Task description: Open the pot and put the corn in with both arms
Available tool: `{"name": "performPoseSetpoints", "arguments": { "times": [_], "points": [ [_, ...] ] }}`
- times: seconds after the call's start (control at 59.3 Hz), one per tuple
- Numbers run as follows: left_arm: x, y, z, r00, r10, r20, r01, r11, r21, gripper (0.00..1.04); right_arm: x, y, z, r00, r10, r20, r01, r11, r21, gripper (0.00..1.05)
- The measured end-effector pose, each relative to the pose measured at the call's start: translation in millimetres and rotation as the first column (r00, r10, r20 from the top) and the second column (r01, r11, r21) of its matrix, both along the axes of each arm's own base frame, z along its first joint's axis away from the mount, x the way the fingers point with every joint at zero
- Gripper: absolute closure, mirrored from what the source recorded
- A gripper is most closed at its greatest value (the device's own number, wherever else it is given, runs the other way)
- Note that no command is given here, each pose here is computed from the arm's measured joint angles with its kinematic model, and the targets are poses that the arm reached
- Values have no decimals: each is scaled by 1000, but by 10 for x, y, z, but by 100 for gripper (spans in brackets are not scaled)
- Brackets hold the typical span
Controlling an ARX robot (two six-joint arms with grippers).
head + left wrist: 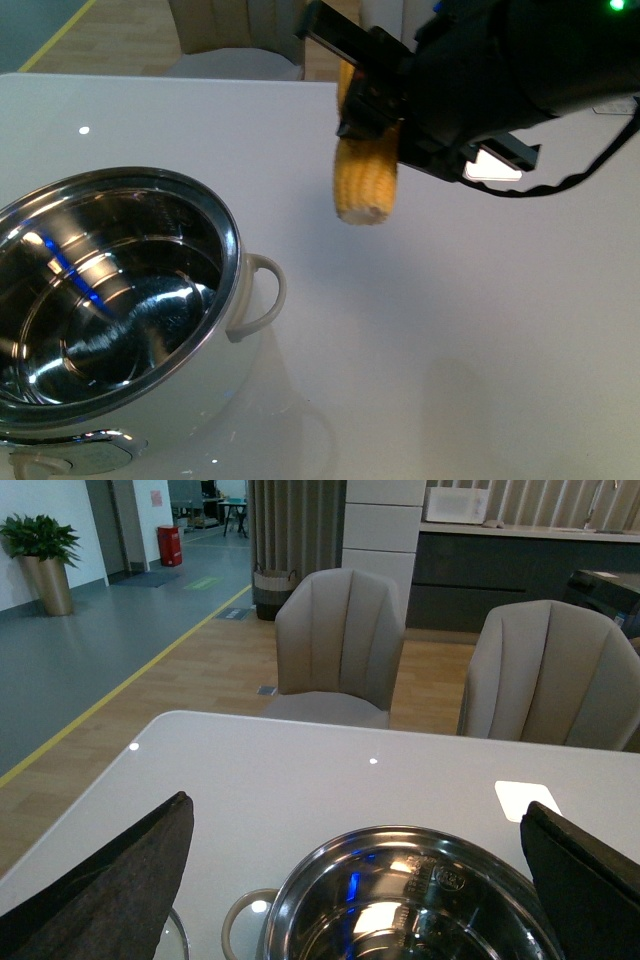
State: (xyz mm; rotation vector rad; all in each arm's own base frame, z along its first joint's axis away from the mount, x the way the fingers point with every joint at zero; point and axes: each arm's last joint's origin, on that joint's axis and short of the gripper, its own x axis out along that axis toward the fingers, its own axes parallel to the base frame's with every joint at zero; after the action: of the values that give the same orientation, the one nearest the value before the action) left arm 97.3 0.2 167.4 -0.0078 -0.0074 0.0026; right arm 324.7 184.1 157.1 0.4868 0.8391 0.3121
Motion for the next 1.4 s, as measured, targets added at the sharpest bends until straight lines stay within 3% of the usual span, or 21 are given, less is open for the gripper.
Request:
{"name": "performPoseSetpoints", "arguments": {
  "times": [0.354, 0.624, 0.928, 1.4],
  "points": [
    [0, 0, 0, 1000, 0, 0, 0, 1000, 0, 7, 151, 466, 8, 996, 25, -84, -14, 991, 131, 82],
    [0, 0, 0, 1000, 0, 0, 0, 1000, 0, 7, 115, 868, -42, 989, 80, -125, -59, 984, 165, 83],
    [0, 0, 0, 1000, 0, 0, 0, 1000, 0, 7, 100, 1171, -156, 981, 114, -160, -85, 981, 176, 84],
    [0, 0, 0, 1000, 0, 0, 0, 1000, 0, 7, 2, 1501, -531, 953, 178, -246, -159, 983, 96, 84]
  ]
}}
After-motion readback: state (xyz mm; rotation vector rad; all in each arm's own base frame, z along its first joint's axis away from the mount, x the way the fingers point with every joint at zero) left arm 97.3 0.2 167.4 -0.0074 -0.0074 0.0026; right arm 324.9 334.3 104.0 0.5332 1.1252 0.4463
